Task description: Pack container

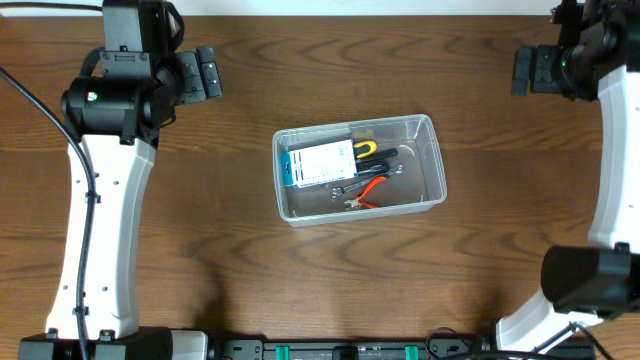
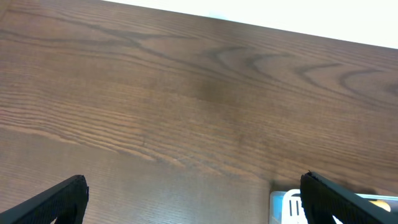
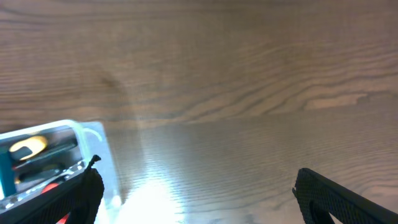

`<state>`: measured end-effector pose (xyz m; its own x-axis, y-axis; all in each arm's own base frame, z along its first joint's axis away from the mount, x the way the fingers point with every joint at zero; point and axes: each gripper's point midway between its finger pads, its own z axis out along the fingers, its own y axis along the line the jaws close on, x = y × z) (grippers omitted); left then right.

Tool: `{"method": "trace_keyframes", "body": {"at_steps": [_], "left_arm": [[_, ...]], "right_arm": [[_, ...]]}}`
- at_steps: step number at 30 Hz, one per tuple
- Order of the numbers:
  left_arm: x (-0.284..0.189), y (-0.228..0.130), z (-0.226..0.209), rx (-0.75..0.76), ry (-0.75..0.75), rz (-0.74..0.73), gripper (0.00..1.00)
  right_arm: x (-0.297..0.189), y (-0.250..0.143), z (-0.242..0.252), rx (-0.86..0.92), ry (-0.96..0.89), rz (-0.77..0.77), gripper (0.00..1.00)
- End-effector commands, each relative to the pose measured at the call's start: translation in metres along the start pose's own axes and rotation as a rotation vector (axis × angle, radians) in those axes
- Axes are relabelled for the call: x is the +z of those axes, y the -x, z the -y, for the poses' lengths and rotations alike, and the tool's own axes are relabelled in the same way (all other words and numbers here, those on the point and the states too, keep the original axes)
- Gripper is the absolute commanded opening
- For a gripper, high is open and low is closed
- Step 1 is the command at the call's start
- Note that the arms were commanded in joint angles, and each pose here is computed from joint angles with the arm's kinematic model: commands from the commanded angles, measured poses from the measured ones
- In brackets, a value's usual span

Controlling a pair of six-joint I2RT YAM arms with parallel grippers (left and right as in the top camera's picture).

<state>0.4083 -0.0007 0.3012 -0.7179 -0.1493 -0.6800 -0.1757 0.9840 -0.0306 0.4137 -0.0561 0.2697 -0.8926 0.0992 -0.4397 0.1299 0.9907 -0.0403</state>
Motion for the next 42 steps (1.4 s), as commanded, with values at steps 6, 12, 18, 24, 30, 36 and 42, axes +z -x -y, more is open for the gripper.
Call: {"method": "trace_keyframes", "body": {"at_steps": [6,12,18,24,30,36,42], "left_arm": [[0.001,0.000,-0.004,-0.007,0.015,0.000,0.98],[0.001,0.000,-0.004,-0.007,0.015,0.000,0.98],[0.001,0.000,-0.004,-0.007,0.015,0.000,0.98],[0.001,0.000,-0.004,-0.007,0.015,0.000,0.98],[0.001,0.000,-0.004,-0.007,0.015,0.000,0.98],[0.001,0.000,-0.004,-0.007,0.015,0.000,0.98],[0.001,0.000,-0.004,-0.007,0.015,0.000,0.98]], "right_arm": [[-0.174,-0.021,-0.033,-0.065,0.078,0.412,0.99],[-0.259,-0.071,-0.031,-0.092,0.115,0.634,0.99],[-0.282,-0.117,-0.016,-0.099,0.088,0.804,0.99],[-0.239,-0.134,-0.025,-0.094,0.140,0.947,0.99],[-0.166,-0.141,-0.055,-0.129,0.282,1.044,0.99],[-0.101,-0.157,-0.061,0.030,0.392,1.086,0.99],[-0.062,-0.178,-0.062,0.078,0.425,1.099,0.99]]}}
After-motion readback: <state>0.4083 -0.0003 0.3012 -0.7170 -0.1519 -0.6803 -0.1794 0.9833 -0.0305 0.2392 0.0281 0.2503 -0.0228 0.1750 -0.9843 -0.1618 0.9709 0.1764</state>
